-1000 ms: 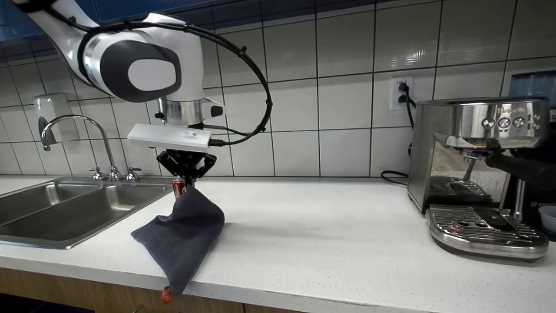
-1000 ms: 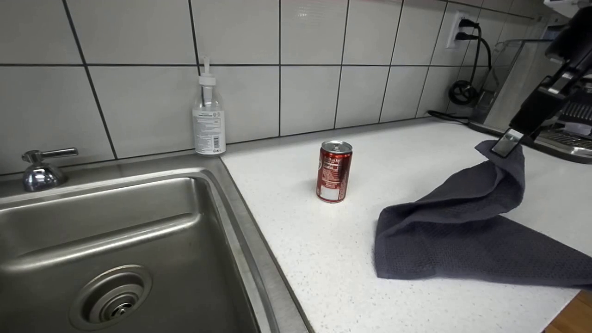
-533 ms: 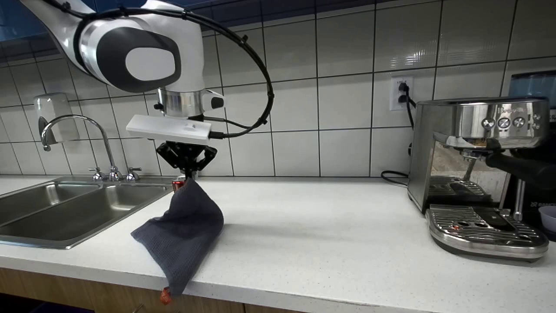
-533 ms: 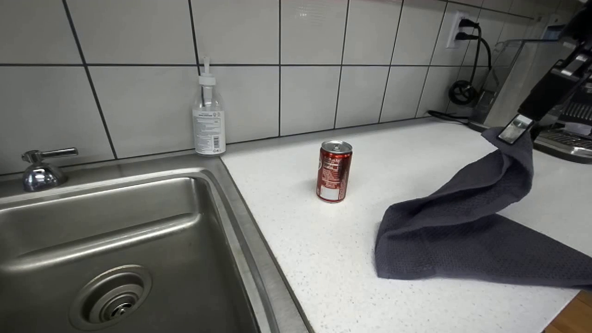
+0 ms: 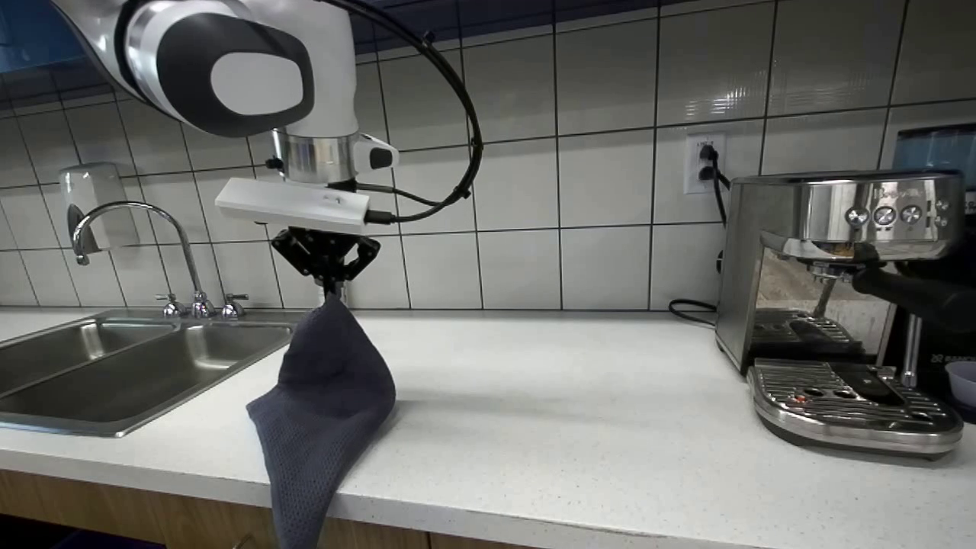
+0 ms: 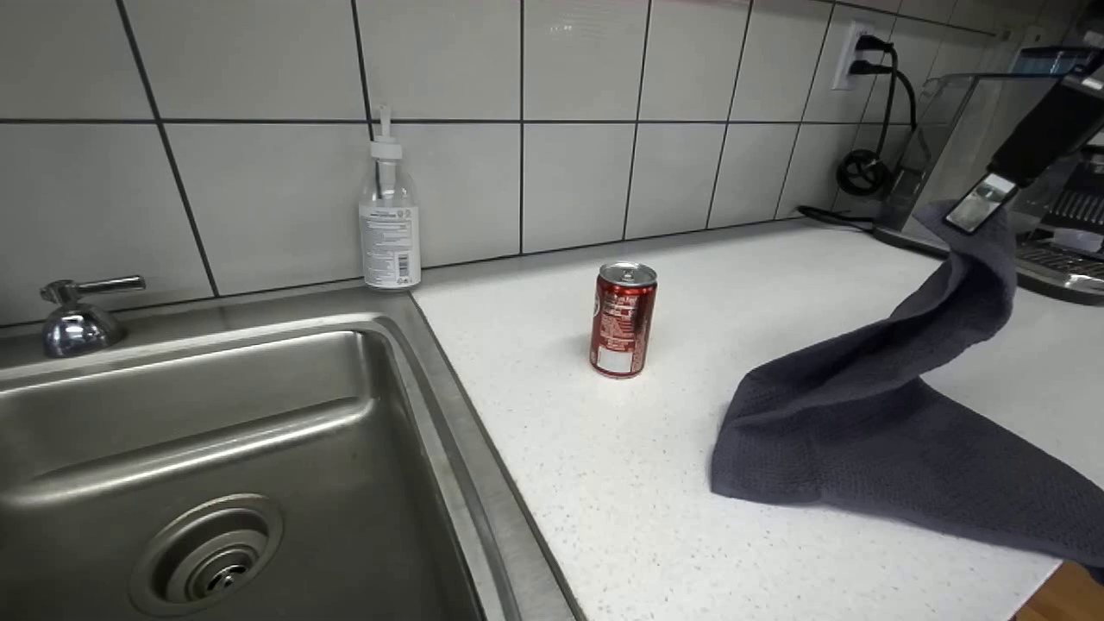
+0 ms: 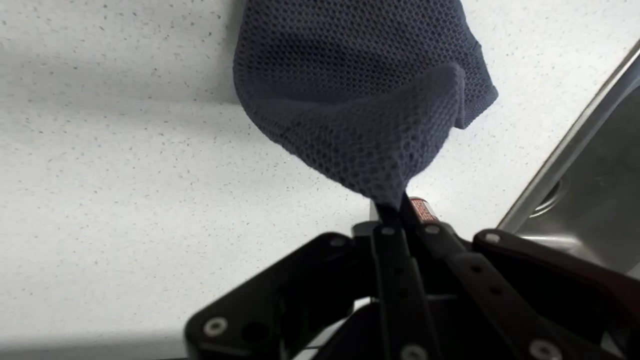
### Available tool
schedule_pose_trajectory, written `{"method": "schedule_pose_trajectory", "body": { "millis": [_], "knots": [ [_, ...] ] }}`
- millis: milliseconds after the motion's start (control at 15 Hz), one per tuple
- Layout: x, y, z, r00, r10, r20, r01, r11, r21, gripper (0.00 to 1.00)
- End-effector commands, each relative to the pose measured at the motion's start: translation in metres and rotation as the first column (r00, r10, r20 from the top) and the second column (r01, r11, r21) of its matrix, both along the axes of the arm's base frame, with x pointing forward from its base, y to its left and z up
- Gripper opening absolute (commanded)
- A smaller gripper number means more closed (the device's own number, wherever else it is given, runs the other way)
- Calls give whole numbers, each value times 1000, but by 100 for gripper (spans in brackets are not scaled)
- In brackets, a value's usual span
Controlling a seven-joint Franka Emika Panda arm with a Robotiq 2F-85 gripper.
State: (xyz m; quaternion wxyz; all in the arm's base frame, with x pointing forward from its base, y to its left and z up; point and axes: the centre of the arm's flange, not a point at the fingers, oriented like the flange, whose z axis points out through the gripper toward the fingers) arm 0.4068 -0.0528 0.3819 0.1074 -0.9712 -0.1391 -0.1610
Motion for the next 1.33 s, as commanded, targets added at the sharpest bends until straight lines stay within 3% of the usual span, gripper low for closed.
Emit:
{"method": "schedule_pose_trajectory", "body": {
  "millis": [0,400,1267],
  "knots": [
    [-9,4,9,1000,7,6,-7,1000,8,1],
    [1,10,5,1000,4,8,-4,1000,3,1],
    [55,15,-7,997,-77,21,77,997,0,1]
  ]
}}
